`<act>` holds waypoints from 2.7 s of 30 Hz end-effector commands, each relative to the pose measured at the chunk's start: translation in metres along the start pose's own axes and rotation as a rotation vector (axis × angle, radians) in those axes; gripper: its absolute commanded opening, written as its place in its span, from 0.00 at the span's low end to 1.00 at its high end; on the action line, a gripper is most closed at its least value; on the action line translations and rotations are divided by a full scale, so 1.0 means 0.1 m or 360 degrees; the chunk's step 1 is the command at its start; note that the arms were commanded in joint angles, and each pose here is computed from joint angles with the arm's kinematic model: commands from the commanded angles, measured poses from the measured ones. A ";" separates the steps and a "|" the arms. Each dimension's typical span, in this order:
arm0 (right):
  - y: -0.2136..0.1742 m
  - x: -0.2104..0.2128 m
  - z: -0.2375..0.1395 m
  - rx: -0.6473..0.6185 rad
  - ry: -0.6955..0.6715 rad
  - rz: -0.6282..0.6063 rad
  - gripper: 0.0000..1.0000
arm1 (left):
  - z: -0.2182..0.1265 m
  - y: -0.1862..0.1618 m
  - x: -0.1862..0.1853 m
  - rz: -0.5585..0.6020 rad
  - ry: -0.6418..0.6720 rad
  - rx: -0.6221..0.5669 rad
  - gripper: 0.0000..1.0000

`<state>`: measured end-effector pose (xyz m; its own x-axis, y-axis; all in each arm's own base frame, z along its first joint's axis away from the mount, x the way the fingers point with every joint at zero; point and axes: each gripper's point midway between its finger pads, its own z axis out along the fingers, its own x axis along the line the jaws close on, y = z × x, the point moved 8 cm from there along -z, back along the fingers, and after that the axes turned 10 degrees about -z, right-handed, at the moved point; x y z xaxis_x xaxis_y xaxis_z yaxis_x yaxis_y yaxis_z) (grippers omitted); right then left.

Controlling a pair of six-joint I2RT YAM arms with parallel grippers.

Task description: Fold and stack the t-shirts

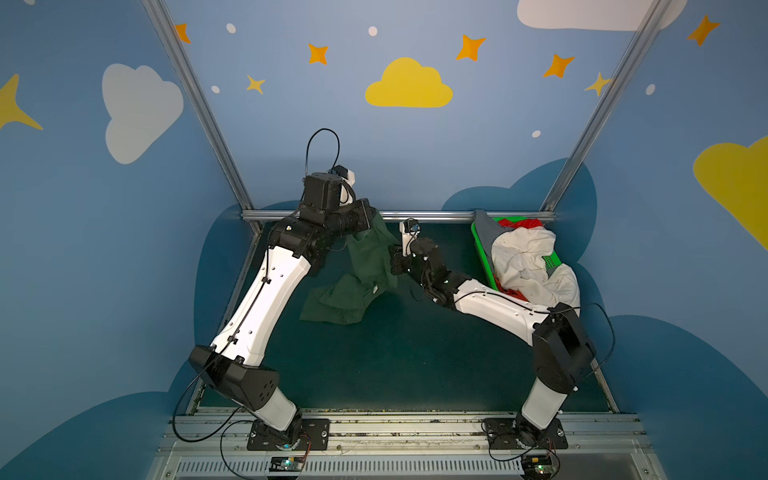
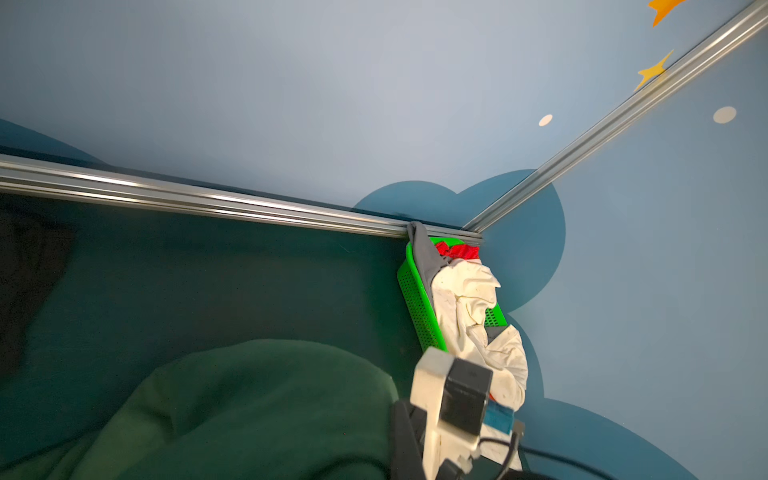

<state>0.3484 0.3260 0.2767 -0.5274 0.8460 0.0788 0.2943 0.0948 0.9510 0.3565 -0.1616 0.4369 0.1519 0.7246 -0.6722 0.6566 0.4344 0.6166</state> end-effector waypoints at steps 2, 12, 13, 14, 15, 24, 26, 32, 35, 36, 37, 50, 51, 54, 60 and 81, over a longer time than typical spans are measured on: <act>0.04 0.09 0.01 0.0033 0.0146 -0.0020 0.17 | -0.15 0.06 -0.15 0.0037 -0.0137 -0.0062 0.04; 0.05 -0.06 -0.16 0.0016 0.0057 -0.0046 0.00 | -0.16 0.10 -0.09 0.0046 -0.0093 -0.0097 0.04; 0.04 -0.07 -0.18 0.0019 0.0062 -0.0045 0.00 | -0.14 0.11 -0.07 0.0044 -0.0087 -0.0096 0.04; 0.05 -0.08 -0.19 0.0017 0.0067 -0.0045 0.00 | -0.14 0.10 -0.07 0.0043 -0.0088 -0.0091 0.04; 0.05 -0.09 -0.22 0.0015 0.0069 -0.0044 0.00 | -0.14 0.10 -0.07 0.0044 -0.0089 -0.0089 0.04; 0.08 -0.11 -0.62 0.0036 0.0192 -0.0068 0.00 | -0.23 -0.15 -0.06 -0.0026 -0.0123 -0.0032 0.04; 0.07 -0.11 -0.81 0.0068 0.0231 -0.0088 0.00 | -0.29 -0.33 -0.06 -0.0027 -0.0120 -0.0005 0.04; 0.02 -0.07 -1.63 0.0105 0.0193 -0.0166 0.00 | -0.63 -1.01 -0.20 0.0012 -0.0176 0.0023 0.04; 0.02 -0.11 -2.11 0.0089 0.0097 -0.0124 0.00 | -0.87 -1.27 -0.39 0.0084 -0.0240 0.0044 0.04; 0.04 -0.14 -2.24 0.0075 0.0072 -0.0105 0.00 | -0.94 -1.35 -0.49 0.0117 -0.0276 0.0063 0.04; 0.07 -0.14 -2.38 0.0052 0.0060 -0.0094 0.00 | -1.03 -1.43 -0.59 0.0158 -0.0321 0.0072 0.04; 0.57 -0.16 -2.69 -0.0107 -0.0093 -0.0152 0.00 | -0.98 -1.33 -0.82 0.0339 -0.0151 -0.0048 0.04; 0.53 -0.17 -2.66 -0.0104 -0.0065 -0.0146 0.12 | -0.91 -1.30 -0.80 0.0325 -0.0134 -0.0036 0.04; 0.36 -0.20 -2.63 -0.0091 0.0101 -0.0085 0.67 | -0.70 -1.22 -0.76 0.0319 -0.0050 0.0006 0.04; 0.12 -0.15 -2.59 0.0007 0.0413 -0.0025 0.88 | -0.34 -1.02 -0.75 0.0251 -0.0024 0.0069 0.04; 0.01 0.00 -1.54 0.0114 0.0389 -0.0159 0.74 | -0.13 -1.02 -0.84 0.0224 -0.0111 0.0210 0.04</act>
<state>0.2158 0.2411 0.2994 -0.7429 0.6637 0.0871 0.3515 0.2761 0.8946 0.2724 -0.2688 0.4237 0.2765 0.7578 -0.5910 0.7306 0.2338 0.6416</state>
